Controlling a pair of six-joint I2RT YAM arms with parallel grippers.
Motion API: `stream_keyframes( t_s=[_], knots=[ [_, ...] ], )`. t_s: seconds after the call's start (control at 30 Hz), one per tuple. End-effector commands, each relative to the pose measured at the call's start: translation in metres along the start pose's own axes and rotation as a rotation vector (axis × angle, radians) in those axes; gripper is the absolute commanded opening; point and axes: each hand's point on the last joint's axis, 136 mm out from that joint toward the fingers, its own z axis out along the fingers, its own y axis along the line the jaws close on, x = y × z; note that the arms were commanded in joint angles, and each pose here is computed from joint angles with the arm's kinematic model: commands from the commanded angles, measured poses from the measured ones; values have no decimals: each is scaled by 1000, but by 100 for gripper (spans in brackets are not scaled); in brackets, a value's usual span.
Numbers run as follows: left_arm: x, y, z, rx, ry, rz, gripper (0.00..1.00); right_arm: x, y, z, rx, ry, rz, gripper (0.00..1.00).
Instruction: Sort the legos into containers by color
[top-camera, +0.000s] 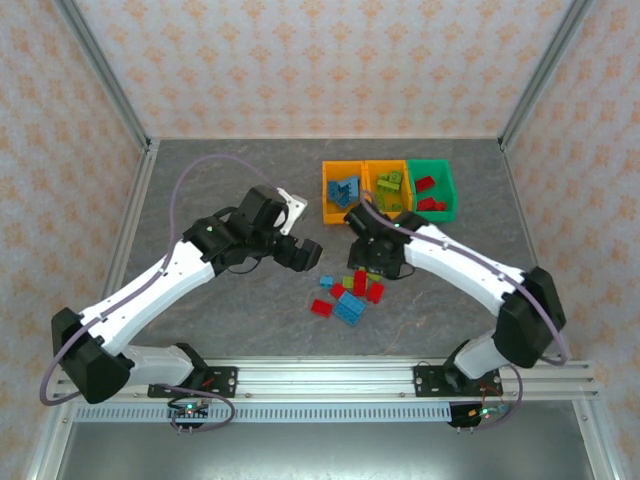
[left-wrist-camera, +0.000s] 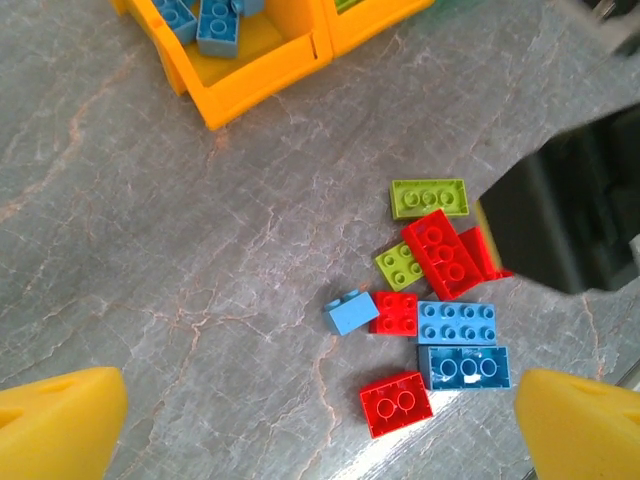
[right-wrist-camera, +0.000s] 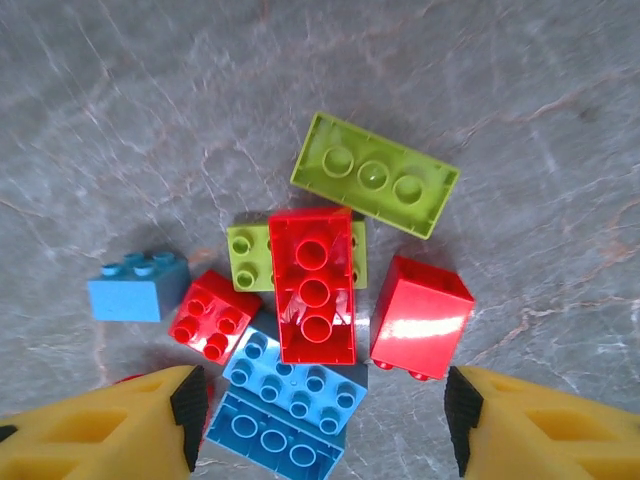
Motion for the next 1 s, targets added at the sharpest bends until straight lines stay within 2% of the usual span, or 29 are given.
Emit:
stream_keyframes(
  t_s=[0.0, 0.33, 0.57, 0.83, 0.97],
  knots=[
    [-15, -10, -9, 30, -36, 36, 100, -1, 0, 10, 45, -2, -35, 63],
    [-10, -5, -14, 8, -50, 34, 100, -5, 10, 51, 93, 31, -77, 61],
    [-7, -3, -16, -2, -48, 29, 100, -1, 18, 68, 105, 79, -82, 53],
    [-3, -1, -16, -7, -51, 27, 100, -4, 14, 65, 124, 64, -67, 38],
    [-3, -1, -17, -7, -51, 32, 100, -16, 12, 41, 106, -15, -40, 31]
  ],
)
